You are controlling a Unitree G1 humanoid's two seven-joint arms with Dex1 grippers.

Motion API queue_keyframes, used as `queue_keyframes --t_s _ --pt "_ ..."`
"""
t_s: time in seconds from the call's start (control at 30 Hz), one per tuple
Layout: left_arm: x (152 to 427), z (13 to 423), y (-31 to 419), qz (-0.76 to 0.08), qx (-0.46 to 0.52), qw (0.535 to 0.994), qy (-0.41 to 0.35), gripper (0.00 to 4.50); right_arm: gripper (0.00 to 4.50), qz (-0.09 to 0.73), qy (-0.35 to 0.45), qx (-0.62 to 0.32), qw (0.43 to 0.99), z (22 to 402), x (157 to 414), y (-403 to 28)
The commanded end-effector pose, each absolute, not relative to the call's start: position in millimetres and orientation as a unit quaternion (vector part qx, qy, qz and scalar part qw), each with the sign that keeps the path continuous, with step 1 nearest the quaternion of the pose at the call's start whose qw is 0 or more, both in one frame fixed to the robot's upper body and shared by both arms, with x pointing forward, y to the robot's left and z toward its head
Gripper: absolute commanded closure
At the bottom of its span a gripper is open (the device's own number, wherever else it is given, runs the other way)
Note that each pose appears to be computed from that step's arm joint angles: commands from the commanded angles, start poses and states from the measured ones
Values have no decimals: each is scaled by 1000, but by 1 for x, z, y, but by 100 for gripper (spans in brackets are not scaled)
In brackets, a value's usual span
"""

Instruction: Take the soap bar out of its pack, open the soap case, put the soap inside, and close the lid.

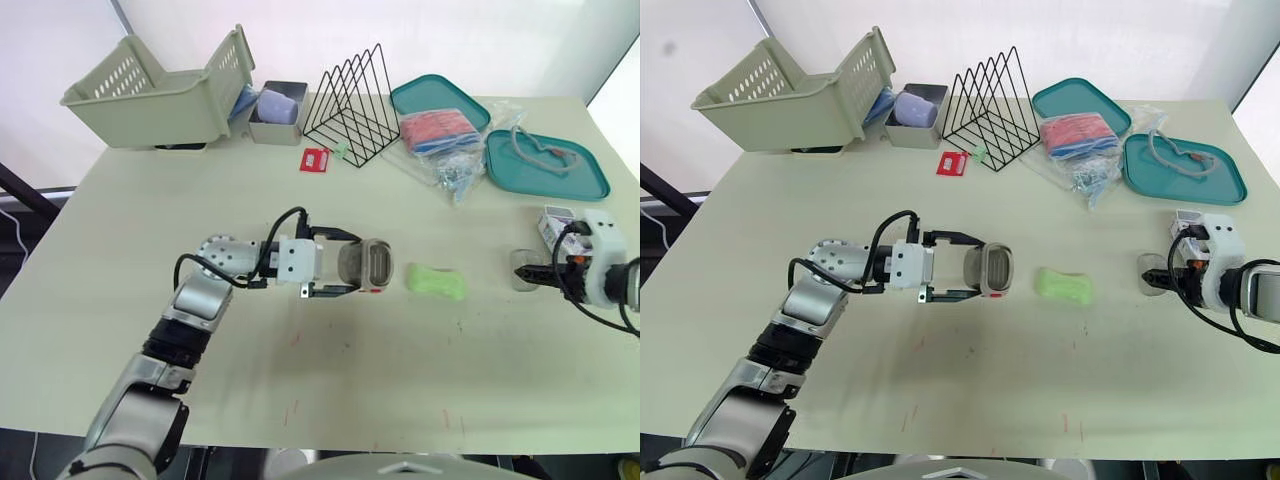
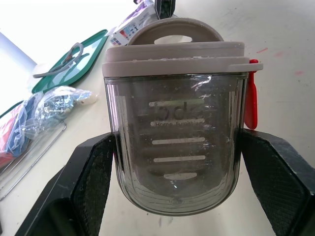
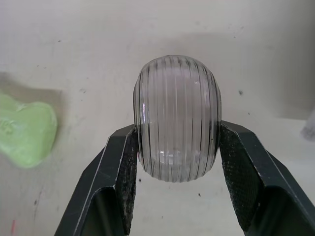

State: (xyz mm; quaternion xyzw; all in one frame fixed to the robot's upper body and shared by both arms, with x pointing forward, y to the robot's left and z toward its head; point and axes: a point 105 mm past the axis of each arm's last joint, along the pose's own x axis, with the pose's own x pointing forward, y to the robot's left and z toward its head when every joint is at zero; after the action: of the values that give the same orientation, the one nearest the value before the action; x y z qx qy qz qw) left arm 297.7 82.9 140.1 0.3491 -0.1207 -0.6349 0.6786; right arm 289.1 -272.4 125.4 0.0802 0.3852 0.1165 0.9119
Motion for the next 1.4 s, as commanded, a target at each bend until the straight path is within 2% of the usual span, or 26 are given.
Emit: queue_keyframes --t_s 0.03,0.43,0.6,0.63,0.93,1.07,1.27,1.4 --pt "295 152 76 -634 361 669 -141 100 262 79 389 77 915 127 297 -280" --pt "293 152 75 -631 363 672 -135 100 262 60 376 98 919 126 317 -275" --pt "294 147 78 -629 363 675 -130 100 28 82 377 88 919 128 314 -269" --pt "295 146 79 -628 364 676 -129 100 7 87 374 88 919 129 313 -268" --pt "299 141 83 -625 366 679 -122 100 7 131 342 61 928 147 304 -268" --pt "302 138 87 -620 366 686 -105 100 7 162 293 24 942 164 299 -273" --pt "309 139 89 -617 359 696 -78 100 7 284 161 -32 945 188 284 -256" --pt "313 138 90 -615 362 698 -53 100 7 362 120 -78 921 179 265 -236"
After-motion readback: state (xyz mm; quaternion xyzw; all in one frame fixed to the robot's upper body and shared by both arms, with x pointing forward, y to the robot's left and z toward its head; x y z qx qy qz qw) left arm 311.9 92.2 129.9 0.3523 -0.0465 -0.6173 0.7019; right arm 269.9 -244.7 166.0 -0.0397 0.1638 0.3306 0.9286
